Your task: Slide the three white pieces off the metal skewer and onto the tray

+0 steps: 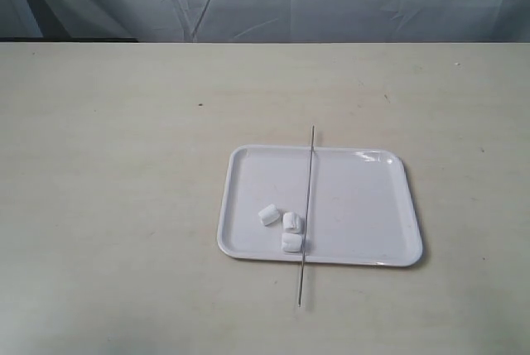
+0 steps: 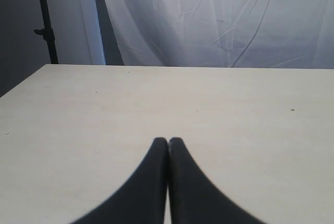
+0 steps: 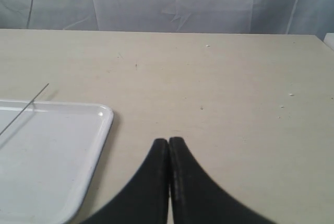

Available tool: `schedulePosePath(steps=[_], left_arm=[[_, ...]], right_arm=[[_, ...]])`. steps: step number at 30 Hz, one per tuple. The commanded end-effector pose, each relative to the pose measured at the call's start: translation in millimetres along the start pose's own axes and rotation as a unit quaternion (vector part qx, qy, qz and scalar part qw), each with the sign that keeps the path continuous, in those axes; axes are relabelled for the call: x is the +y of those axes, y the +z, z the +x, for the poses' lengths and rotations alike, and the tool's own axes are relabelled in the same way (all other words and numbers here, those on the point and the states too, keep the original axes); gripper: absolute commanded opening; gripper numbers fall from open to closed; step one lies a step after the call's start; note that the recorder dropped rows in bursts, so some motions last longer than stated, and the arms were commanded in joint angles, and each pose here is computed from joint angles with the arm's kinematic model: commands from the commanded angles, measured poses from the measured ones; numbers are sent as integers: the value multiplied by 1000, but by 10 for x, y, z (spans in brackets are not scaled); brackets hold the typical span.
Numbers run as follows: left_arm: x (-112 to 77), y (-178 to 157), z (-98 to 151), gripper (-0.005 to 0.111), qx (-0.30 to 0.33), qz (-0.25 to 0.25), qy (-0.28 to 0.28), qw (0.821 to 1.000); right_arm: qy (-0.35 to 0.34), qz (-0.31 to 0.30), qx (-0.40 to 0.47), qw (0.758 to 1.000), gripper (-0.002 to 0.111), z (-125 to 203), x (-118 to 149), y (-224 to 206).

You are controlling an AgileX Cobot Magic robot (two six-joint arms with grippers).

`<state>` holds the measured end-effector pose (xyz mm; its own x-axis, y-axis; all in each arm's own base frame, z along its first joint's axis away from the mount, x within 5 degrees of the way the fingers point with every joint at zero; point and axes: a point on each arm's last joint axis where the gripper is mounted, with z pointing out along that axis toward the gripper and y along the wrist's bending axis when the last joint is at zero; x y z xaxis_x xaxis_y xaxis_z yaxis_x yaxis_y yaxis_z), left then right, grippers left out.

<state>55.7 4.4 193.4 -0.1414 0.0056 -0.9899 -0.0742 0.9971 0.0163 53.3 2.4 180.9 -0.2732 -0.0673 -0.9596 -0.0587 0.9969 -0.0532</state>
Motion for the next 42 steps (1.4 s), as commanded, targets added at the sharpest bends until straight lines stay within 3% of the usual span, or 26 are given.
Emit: schedulePosePath(steps=[1,42], left_arm=[[1,-2,5,0,-2,-2,-13,1000],[-4,-2,20,0,6,1,-25,1000]], right_arm=[[2,-1,-4,1000,-1,2,2,-2],[2,-1,-4,1000,-1,2,2,-2]])
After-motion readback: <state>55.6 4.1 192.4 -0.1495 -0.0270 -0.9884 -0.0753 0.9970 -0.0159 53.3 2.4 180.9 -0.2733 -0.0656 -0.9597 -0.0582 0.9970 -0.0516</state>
